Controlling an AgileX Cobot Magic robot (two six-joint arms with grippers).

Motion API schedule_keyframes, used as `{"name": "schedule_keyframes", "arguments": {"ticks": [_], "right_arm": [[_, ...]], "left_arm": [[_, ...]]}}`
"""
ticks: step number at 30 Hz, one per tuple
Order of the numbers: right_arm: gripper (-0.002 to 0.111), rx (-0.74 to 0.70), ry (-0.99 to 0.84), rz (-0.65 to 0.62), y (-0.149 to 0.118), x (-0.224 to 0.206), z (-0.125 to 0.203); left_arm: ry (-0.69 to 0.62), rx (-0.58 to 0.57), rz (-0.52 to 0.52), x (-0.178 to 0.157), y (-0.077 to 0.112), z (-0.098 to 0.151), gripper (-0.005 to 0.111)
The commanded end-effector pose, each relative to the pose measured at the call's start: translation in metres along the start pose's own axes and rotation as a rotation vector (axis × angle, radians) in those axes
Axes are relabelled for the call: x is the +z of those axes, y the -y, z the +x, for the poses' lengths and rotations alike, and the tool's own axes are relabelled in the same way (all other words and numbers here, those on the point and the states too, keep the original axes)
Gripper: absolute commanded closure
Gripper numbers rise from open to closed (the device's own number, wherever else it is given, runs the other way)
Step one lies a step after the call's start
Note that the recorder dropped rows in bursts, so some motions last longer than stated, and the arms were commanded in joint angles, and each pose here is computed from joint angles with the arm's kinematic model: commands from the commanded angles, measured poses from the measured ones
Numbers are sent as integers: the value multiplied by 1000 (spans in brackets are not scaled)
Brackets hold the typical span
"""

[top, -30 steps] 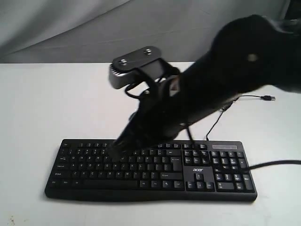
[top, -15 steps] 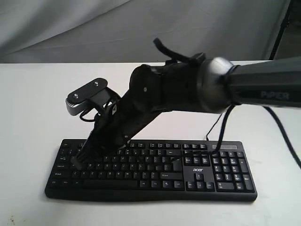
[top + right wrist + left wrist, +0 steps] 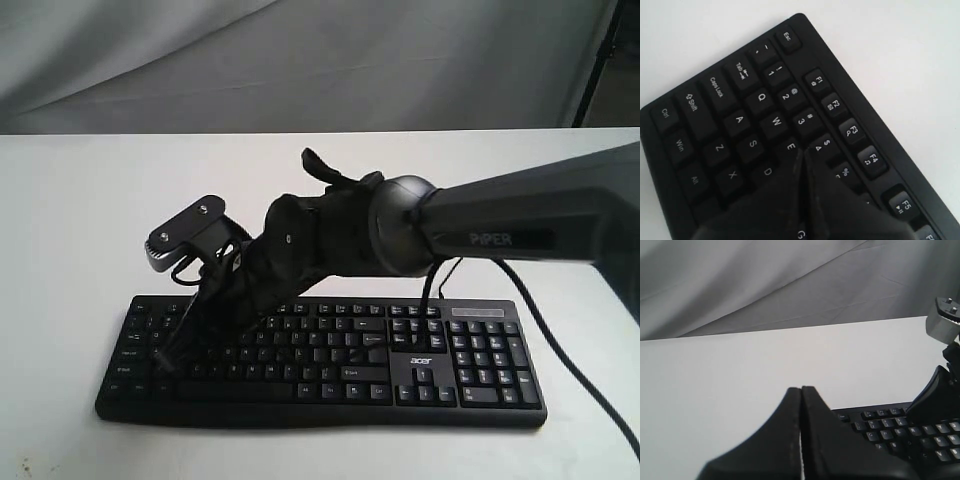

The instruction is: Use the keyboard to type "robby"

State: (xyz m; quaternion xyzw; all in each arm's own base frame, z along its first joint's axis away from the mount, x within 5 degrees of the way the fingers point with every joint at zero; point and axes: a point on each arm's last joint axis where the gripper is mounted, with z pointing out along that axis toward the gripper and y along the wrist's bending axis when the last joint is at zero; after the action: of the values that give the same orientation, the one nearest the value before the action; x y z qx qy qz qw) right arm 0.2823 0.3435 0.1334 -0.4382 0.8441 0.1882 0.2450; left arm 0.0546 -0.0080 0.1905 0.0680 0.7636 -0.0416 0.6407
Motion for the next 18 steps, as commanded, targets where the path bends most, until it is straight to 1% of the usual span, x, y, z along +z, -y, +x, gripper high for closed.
{"name": "schedule_keyframes", "arguments": {"ticks": [1,18], "right_arm": [[108,-7,22,7,0,1,-3],[108,-1,7,13,3,10,2]], "left_arm": [[7,3,5,0,0,1,107],[7,3,5,0,0,1,107]]}}
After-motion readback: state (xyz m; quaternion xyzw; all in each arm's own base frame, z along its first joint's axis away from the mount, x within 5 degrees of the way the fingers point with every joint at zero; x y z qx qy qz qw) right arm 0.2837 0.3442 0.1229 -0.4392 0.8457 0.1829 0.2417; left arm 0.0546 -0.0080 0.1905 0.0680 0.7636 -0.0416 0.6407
